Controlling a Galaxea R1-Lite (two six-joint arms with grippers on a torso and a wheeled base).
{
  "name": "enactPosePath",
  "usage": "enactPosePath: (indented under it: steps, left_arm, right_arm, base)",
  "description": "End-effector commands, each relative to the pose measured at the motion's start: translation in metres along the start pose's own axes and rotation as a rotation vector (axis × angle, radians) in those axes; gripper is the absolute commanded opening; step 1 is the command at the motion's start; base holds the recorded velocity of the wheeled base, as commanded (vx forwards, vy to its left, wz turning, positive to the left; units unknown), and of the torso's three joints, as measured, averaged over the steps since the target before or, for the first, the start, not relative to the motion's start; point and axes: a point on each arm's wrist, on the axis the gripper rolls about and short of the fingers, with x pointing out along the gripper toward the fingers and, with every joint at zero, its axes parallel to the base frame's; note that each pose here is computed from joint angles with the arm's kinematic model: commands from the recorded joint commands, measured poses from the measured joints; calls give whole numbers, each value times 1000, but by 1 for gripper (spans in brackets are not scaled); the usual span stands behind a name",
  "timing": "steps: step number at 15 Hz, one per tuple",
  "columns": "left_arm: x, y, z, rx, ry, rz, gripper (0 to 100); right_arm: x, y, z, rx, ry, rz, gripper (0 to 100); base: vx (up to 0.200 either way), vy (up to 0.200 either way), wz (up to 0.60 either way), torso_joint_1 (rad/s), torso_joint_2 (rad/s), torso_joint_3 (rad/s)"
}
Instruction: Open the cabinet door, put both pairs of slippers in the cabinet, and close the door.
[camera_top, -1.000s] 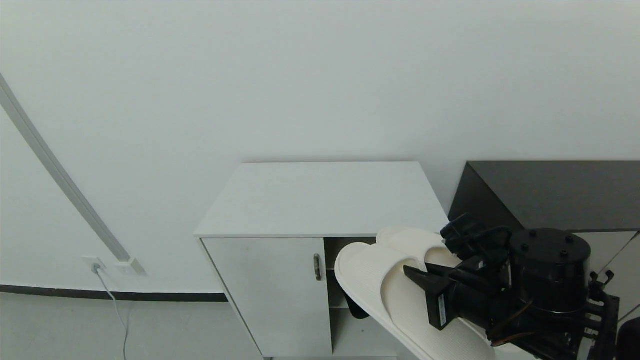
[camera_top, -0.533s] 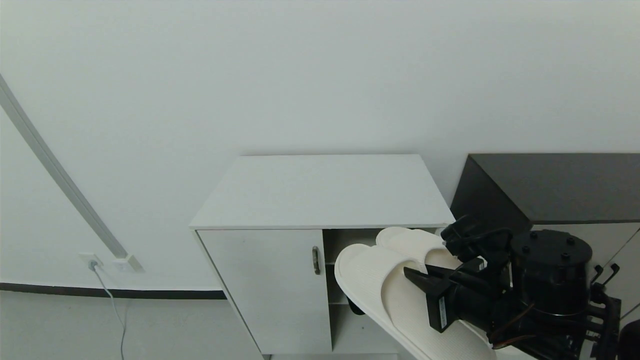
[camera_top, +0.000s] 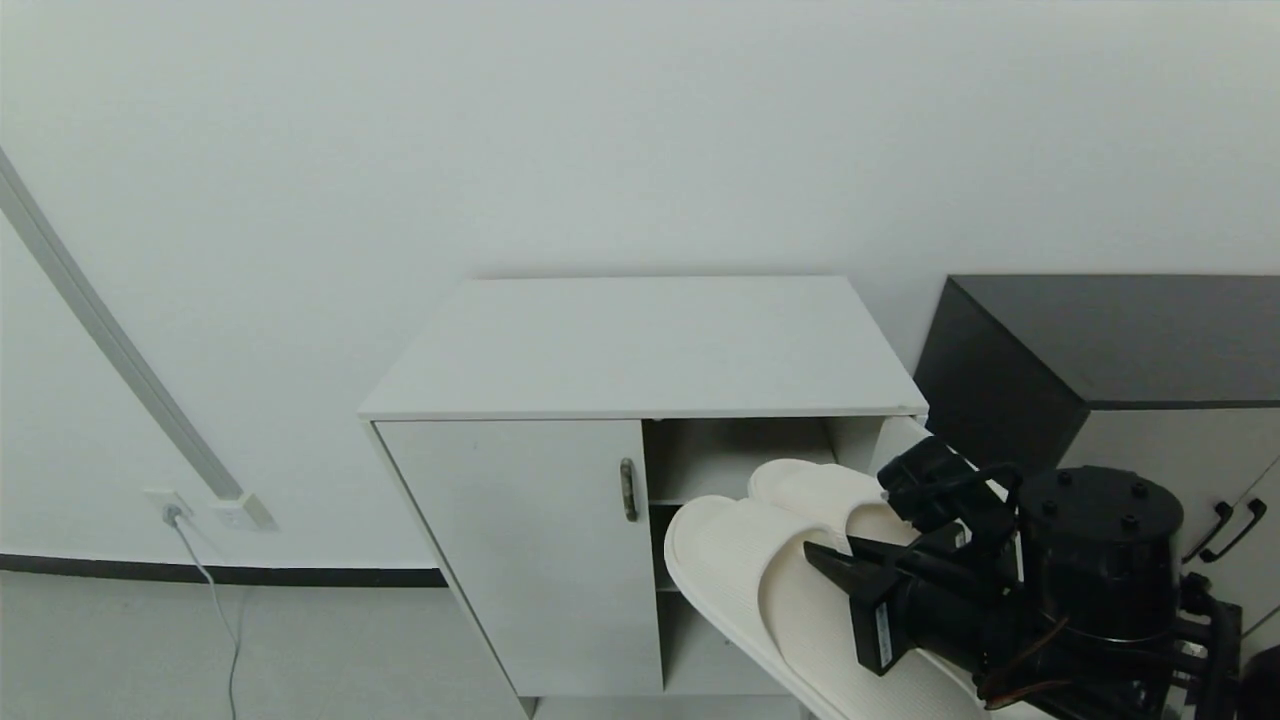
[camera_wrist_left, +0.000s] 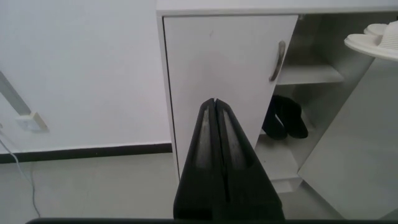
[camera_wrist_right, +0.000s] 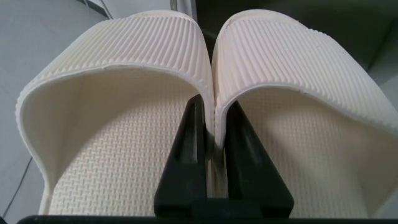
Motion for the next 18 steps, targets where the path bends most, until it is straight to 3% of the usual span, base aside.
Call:
enactPosePath:
  steps: [1,9,18]
  left_arm:
    - [0,0,0,2,0,0,0]
    - [0,0,0,3,0,0,0]
    - [0,0,0,5,0,0,0]
  right_arm:
    - [0,2,-1,-2,3,7,0]
    - [-1,2,-4,-9,-35,9,0]
    - [2,2,-13,-28,-8,4,0]
  base:
    - [0,0,0,-227,559,330]
    - [0,0,0,-212,532,322]
    - [0,0,0,-155,485,328]
